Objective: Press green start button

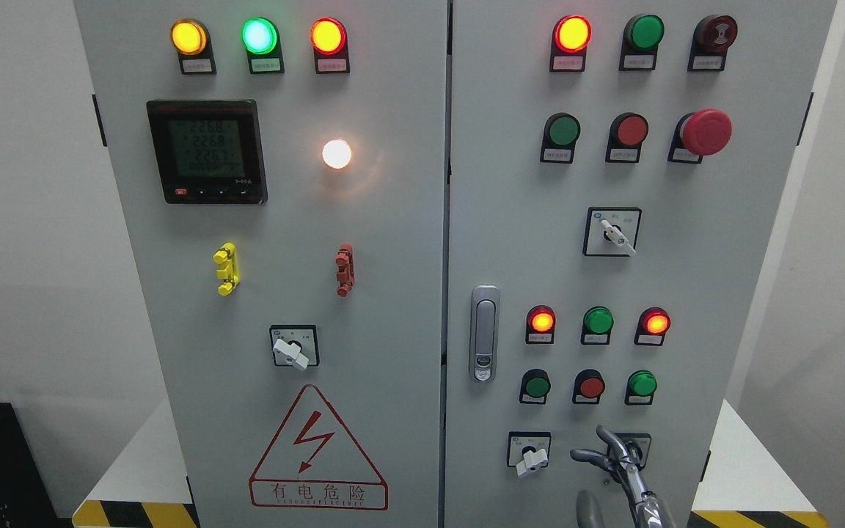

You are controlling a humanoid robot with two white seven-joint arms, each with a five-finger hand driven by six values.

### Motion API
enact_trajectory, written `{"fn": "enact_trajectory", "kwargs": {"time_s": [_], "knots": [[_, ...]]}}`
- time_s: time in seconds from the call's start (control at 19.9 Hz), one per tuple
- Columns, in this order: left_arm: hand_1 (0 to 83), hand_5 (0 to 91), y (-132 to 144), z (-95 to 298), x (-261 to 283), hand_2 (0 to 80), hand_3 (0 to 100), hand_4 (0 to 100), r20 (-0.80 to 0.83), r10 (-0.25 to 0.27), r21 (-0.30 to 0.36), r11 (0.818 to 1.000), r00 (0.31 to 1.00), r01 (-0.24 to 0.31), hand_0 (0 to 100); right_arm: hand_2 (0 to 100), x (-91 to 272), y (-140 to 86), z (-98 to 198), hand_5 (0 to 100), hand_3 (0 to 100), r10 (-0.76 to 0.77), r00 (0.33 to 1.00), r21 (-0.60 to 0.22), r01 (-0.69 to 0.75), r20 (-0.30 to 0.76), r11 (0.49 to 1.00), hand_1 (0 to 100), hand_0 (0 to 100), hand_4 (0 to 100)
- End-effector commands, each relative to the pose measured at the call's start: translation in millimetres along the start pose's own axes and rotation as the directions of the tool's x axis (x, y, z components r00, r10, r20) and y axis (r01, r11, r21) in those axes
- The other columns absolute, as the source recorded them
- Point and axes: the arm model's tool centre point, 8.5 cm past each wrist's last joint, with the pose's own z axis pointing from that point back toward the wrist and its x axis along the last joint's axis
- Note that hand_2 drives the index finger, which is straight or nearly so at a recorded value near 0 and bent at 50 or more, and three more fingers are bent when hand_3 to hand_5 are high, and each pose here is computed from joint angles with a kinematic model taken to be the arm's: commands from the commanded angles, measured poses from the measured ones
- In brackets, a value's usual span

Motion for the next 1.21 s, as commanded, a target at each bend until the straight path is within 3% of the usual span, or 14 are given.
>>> {"fn": "enact_trajectory", "kwargs": {"time_s": [0.0, 0.15, 0.45, 0.8, 1.16], "knots": [[55.6, 0.0, 0, 0, 0, 0.0, 0, 0, 0.000, 0.000, 0.000, 1.000, 1.000, 0.000, 12, 0, 29, 6, 20, 0, 10, -0.213, 0.975, 0.054, 0.211, 0.054, 0.976, 25, 70, 2], [55.6, 0.0, 0, 0, 0, 0.0, 0, 0, 0.000, 0.000, 0.000, 1.000, 1.000, 0.000, 12, 0, 30, 8, 24, 0, 0, -0.222, 0.974, 0.075, 0.218, 0.048, 0.973, 22, 67, 0], [55.6, 0.0, 0, 0, 0, 0.0, 0, 0, 0.000, 0.000, 0.000, 1.000, 1.000, 0.000, 12, 0, 30, 18, 30, 0, 0, -0.242, 0.969, 0.143, 0.235, 0.038, 0.962, 17, 58, 0], [55.6, 0.0, 0, 0, 0, 0.0, 0, 0, 0.000, 0.000, 0.000, 1.000, 1.000, 0.000, 12, 0, 28, 17, 38, 0, 0, -0.247, 0.969, 0.135, 0.241, 0.027, 0.961, 14, 46, 0], [55.6, 0.0, 0, 0, 0, 0.0, 0, 0, 0.000, 0.000, 0.000, 1.000, 1.000, 0.000, 12, 0, 25, 15, 39, 0, 0, -0.244, 0.970, 0.126, 0.240, 0.014, 0.962, 15, 42, 0]]}}
